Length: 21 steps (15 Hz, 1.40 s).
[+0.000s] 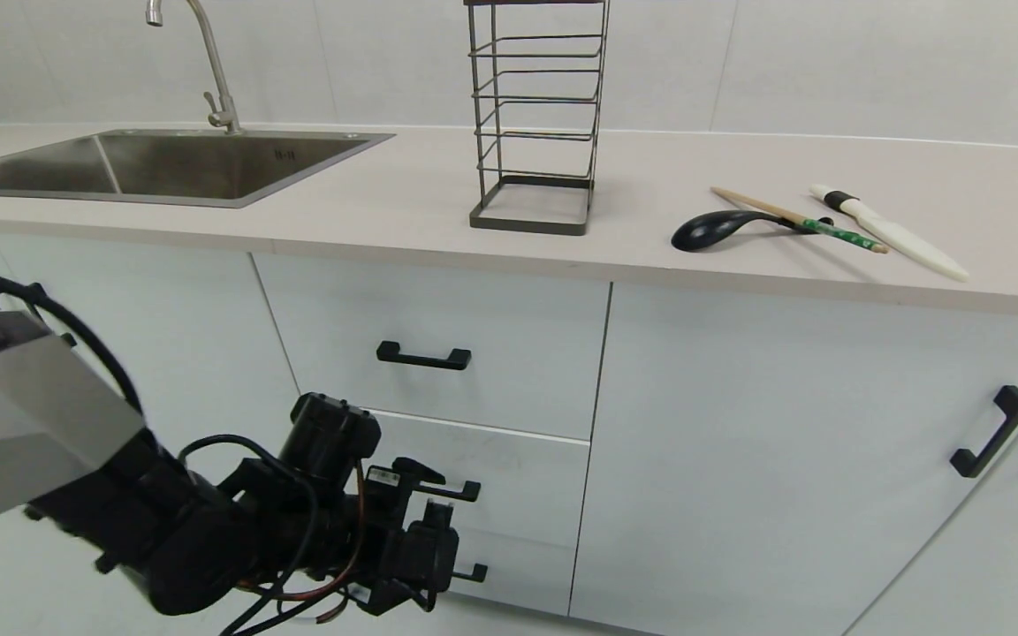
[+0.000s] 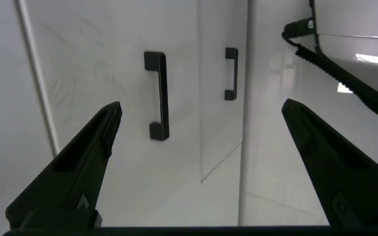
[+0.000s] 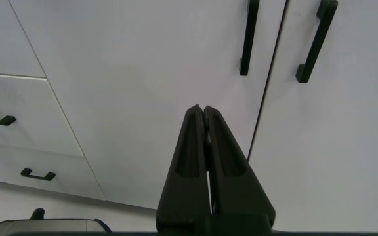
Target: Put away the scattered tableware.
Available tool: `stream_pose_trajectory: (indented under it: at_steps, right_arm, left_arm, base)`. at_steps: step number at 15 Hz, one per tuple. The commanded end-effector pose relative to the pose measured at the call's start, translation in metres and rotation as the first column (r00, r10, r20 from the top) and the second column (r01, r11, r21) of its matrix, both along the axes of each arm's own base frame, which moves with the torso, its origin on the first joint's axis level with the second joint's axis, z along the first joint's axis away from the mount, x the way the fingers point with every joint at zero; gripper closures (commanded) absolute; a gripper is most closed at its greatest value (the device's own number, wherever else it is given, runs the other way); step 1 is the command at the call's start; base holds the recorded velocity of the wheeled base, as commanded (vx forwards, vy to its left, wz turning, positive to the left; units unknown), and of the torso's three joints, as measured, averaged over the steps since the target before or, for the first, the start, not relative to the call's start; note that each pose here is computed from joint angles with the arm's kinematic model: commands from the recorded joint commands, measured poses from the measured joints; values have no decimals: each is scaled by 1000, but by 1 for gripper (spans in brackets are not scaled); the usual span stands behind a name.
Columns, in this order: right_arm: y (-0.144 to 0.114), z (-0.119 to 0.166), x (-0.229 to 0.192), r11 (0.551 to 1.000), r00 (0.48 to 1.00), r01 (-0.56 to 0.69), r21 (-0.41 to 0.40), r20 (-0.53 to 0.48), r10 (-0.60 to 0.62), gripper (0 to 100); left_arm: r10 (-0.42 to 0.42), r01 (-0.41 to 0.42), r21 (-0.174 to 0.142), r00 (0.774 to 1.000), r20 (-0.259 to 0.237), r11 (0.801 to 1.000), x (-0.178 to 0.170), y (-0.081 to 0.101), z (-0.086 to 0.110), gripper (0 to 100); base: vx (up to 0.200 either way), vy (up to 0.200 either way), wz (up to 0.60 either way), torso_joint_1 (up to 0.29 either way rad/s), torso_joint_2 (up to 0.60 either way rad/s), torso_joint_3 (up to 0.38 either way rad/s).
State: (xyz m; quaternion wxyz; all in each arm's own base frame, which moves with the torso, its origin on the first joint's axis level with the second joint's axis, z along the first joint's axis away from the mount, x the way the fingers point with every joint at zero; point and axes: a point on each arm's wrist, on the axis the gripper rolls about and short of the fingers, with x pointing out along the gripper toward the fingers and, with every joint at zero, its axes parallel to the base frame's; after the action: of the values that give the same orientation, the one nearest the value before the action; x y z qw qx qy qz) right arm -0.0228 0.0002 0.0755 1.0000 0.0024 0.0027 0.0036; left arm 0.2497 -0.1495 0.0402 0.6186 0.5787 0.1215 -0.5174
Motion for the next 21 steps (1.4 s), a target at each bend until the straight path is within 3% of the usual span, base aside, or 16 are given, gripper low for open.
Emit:
stream_pose_trajectory:
  at_steps: [1, 6, 9, 12, 15, 18, 21]
  right_arm:
    - [0, 0, 0, 1000, 1000, 0, 0, -1, 0, 100]
    - [0, 0, 0, 1000, 1000, 0, 0, -1, 0, 100]
    - [0, 0, 0, 1000, 1000, 0, 0, 1, 0, 100]
    - [0, 0, 0, 1000, 1000, 0, 0, -1, 0, 100]
    - [0, 0, 0, 1000, 1000, 0, 0, -1, 0, 100]
    - [0, 0, 0, 1000, 1000, 0, 0, 1, 0, 100]
    - [0, 0, 0, 1000, 1000, 0, 0, 1, 0, 100]
  left_arm:
    - [-5, 7, 29, 999, -51, 1000, 25, -17, -40, 0]
    - [52, -50, 25, 997, -65, 998, 35, -10, -44, 0]
    - [85, -83, 42, 995, -51, 996, 38, -6, -44, 0]
    - [127, -124, 38, 988, -86, 992, 43, -4, -59, 0]
    - [132, -130, 25, 989, -70, 991, 47, -6, -65, 0]
    - [160, -158, 34, 985, -58, 987, 52, -2, -70, 0]
    - [173, -171, 28, 982, -74, 985, 51, -4, -81, 0]
  base:
    - [0, 0, 0, 0, 0, 0]
    - [0, 0, 0, 0, 0, 0]
    - [0, 0, 0, 0, 0, 0]
    - [0, 0, 0, 0, 0, 0]
    - [0, 0, 0, 0, 0, 0]
    - [0, 0, 0, 0, 0, 0]
    - [0, 0, 0, 0, 0, 0]
